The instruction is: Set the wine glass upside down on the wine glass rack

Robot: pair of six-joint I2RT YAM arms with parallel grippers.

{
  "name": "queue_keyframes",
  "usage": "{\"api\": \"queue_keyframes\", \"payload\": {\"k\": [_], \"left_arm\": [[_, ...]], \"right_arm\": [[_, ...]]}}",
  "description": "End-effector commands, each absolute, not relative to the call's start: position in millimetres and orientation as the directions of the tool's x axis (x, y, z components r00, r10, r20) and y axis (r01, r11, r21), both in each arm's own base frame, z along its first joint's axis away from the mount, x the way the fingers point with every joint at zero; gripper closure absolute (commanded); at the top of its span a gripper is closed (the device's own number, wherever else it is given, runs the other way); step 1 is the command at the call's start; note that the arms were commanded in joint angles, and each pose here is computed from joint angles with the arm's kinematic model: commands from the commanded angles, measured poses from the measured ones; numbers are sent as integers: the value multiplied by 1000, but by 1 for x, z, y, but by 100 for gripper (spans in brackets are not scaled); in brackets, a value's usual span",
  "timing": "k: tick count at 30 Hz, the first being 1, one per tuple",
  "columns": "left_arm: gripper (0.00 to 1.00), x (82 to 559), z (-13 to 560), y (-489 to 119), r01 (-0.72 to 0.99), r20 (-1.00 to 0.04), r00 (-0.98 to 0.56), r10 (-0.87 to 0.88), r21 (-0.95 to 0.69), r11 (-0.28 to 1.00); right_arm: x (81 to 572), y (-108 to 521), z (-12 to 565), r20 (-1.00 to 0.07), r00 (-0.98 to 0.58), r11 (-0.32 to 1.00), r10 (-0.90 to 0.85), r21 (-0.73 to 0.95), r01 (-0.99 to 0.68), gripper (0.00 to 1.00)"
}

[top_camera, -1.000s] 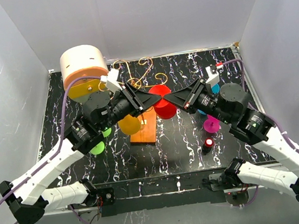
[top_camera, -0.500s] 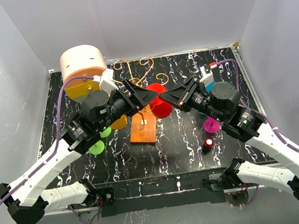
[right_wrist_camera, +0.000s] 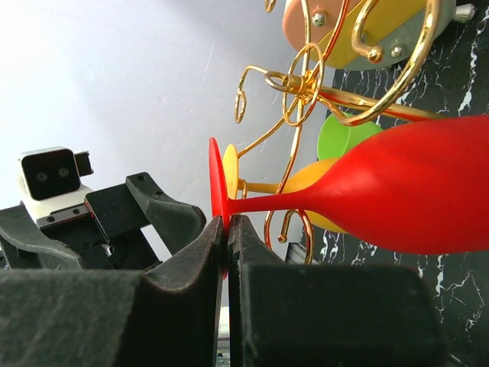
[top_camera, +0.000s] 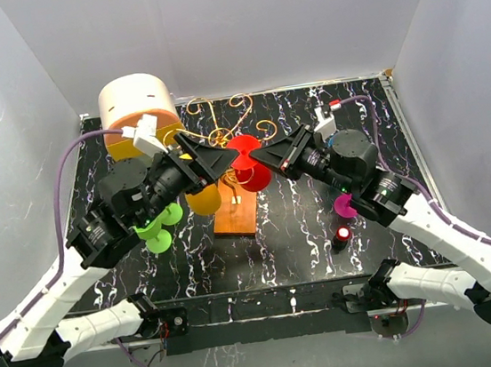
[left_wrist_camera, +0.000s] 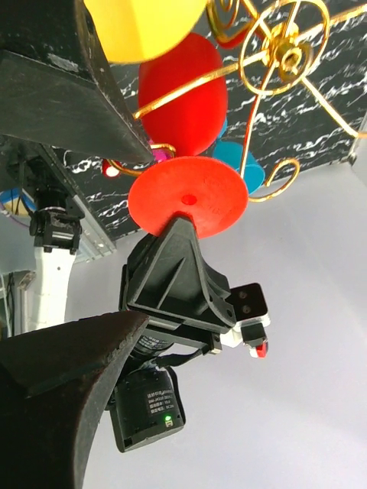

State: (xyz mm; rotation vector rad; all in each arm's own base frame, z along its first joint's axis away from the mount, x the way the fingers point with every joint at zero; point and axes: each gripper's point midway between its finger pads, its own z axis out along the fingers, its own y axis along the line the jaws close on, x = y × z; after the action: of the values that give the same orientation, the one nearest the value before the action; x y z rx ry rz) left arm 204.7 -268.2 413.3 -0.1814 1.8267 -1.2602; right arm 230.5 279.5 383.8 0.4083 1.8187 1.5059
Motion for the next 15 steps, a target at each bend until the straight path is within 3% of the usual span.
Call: {"api": "queue_keyframes", "payload": {"k": [1,15], "left_arm": [[24,203,439,-234,351,-617,-497,-610,-786,509],[23,184,458,-203,422,-678,-418,-605,-734,532]], "right_arm": [[222,290,405,-316,-717,180,621,948,-262,100],[203,304,400,-308,-797,139,519,951,-278,100]]}}
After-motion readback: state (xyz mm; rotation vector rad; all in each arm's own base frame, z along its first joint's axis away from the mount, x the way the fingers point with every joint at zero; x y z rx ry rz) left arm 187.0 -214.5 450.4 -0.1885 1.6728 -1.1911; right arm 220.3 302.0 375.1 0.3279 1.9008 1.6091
